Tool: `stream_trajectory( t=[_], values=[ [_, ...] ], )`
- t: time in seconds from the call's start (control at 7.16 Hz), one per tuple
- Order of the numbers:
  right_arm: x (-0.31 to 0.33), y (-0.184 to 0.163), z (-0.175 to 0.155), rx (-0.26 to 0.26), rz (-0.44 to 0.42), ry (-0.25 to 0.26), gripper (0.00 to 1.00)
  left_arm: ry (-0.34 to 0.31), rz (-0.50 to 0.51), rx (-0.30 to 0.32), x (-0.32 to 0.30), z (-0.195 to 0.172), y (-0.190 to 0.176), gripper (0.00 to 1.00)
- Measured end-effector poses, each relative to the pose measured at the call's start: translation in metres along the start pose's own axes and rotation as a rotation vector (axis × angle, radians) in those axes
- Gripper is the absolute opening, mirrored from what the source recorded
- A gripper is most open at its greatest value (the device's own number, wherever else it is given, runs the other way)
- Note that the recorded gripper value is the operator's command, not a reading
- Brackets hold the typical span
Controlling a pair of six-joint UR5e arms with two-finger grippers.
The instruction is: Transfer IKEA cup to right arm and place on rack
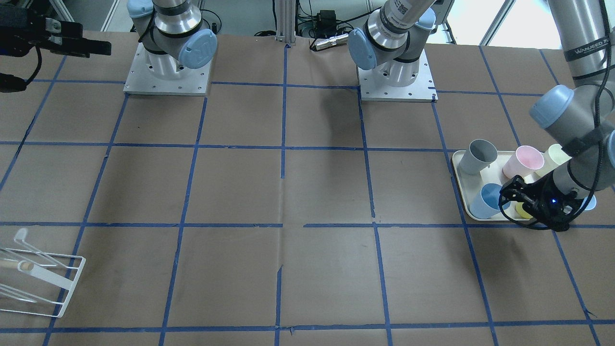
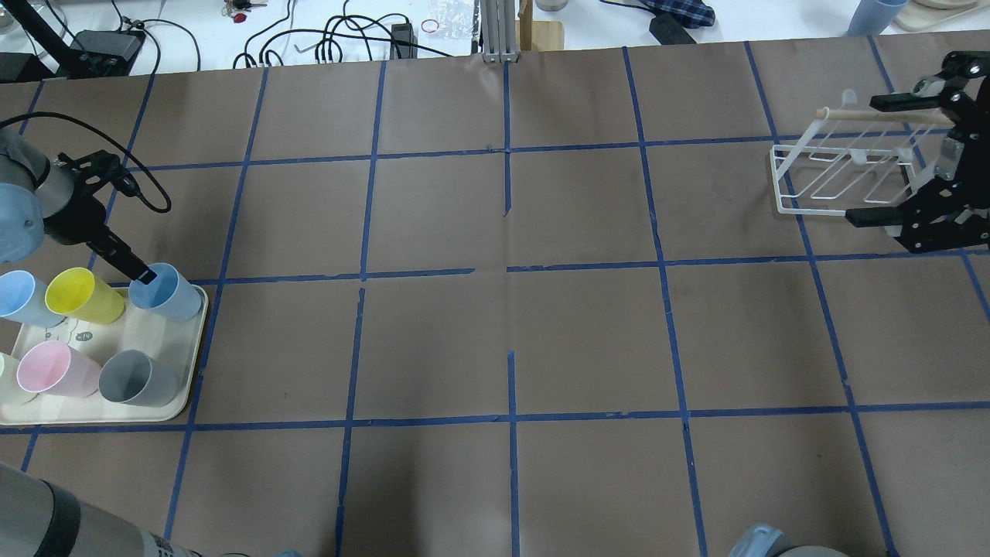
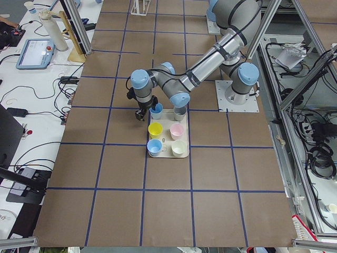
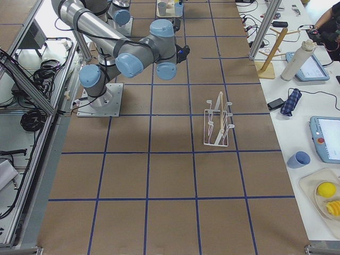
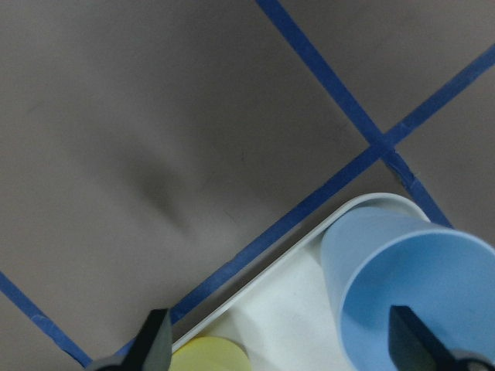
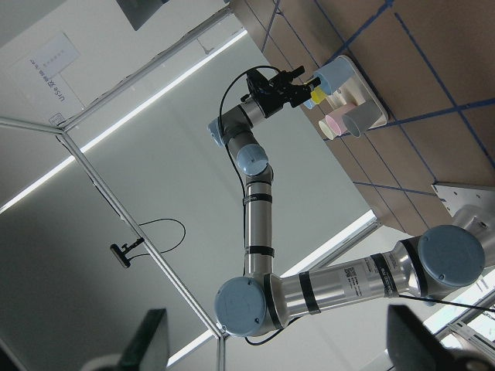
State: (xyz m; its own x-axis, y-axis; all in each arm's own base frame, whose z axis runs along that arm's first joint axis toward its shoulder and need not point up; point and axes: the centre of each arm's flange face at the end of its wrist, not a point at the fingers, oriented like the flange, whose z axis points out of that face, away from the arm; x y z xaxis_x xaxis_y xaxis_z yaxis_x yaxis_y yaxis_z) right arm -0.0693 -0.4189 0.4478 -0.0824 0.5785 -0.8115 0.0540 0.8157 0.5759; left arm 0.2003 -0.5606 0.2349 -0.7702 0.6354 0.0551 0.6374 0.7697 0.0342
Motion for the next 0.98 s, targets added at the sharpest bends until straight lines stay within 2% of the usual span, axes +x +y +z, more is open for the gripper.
stream_trajectory(
  t=[0.14, 0.42, 0.7, 0.98],
  values=[
    [-0.003, -0.002, 0.018, -0.031, -0.003, 0.023, 1.0, 0.008, 0.001, -0.001, 0.0, 0.003, -0.001, 0.0],
    [-0.013, -0.006, 0.063, -0.08, -0.066, 0.05, 1.0, 0.016, 0.0, 0.003, 0.002, 0.004, -0.003, 0.0],
    [-0.025, -0.011, 0.119, -0.084, -0.128, 0.029, 1.0, 0.063, -0.047, 0.046, 0.009, -0.013, -0.01, 0.0],
    [-0.034, -0.011, 0.171, -0.067, -0.171, -0.008, 1.0, 0.165, -0.165, 0.104, 0.017, -0.06, -0.018, 0.0]
  ],
)
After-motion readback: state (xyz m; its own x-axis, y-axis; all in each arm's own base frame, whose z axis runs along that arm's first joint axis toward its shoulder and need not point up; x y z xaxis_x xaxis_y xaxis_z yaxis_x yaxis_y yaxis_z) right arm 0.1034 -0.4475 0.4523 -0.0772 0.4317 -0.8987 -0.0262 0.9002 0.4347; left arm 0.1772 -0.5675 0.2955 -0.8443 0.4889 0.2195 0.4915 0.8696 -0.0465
